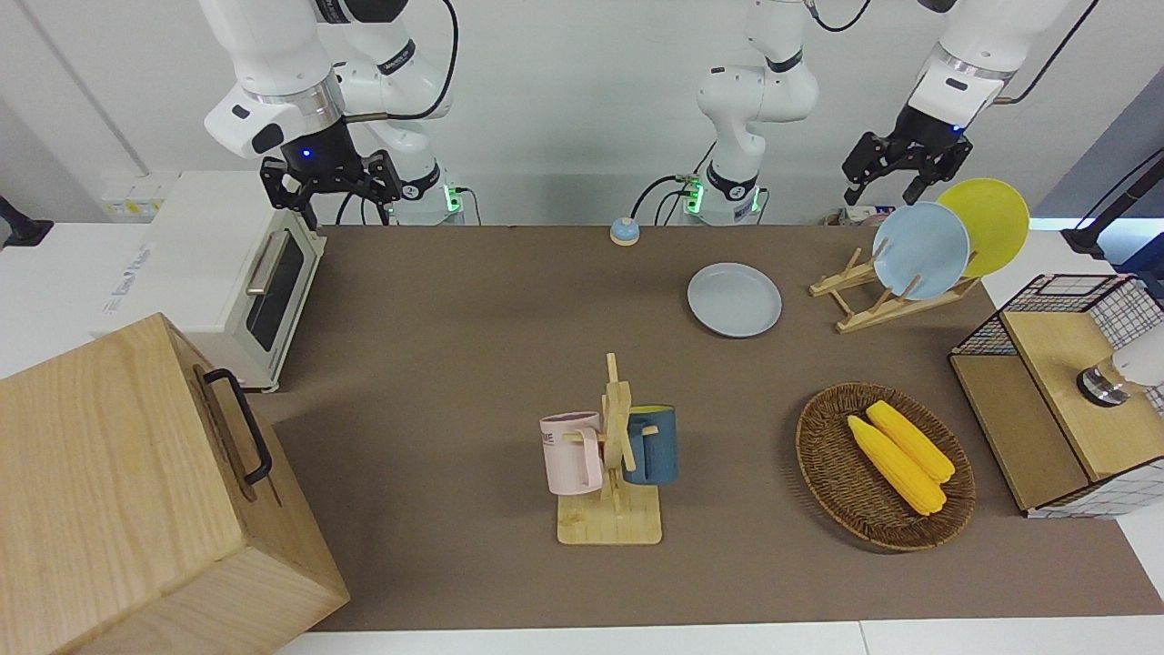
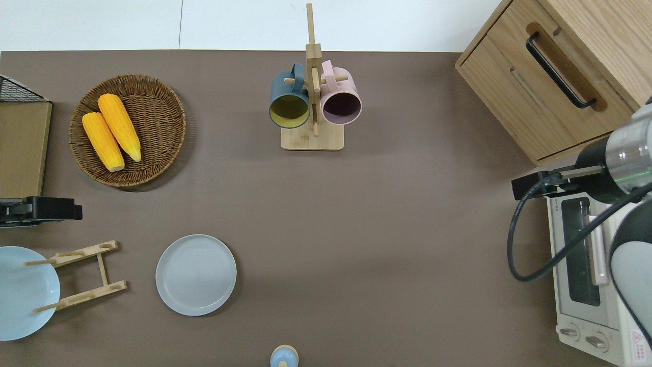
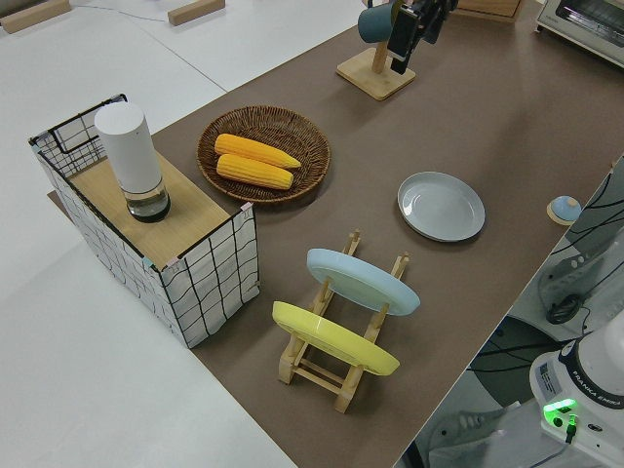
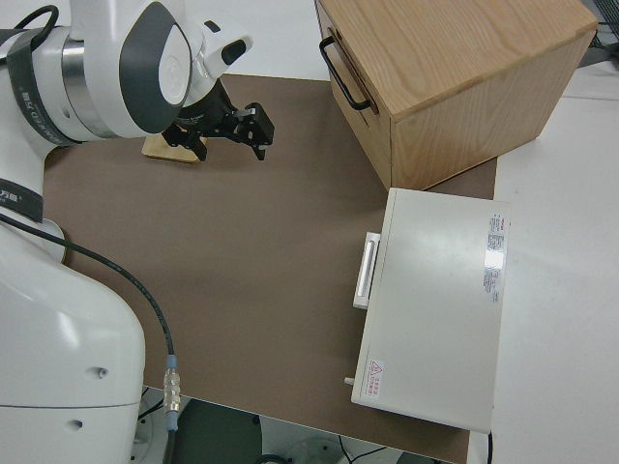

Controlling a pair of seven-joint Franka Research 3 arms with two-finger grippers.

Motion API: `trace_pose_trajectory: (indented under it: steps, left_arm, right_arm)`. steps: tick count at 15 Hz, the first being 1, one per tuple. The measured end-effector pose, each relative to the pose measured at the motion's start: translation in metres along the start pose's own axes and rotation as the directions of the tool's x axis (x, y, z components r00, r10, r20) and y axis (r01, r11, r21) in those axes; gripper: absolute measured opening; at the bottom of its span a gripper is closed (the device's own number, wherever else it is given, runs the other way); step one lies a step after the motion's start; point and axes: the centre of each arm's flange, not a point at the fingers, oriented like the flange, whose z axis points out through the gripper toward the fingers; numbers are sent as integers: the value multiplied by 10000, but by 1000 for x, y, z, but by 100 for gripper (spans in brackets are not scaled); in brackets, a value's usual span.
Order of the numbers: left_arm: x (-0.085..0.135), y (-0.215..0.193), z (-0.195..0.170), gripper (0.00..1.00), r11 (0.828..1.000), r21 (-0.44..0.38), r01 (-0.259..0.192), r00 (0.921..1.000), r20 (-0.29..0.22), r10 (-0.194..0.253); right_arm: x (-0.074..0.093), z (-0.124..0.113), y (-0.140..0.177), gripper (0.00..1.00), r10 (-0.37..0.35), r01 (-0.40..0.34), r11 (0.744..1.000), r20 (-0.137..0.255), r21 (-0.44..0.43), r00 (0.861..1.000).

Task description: Pick gray plate from low plate rack and place it on table with left arm

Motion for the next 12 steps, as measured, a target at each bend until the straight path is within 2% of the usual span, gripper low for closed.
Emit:
trace_pose_trajectory:
  steps: [12]
  left_arm:
    - [-1,11,3,99,9987,286,-427,9990,-96,430]
  right_arm:
    - [0,0,0,99,0,0,10000,0,0,10000]
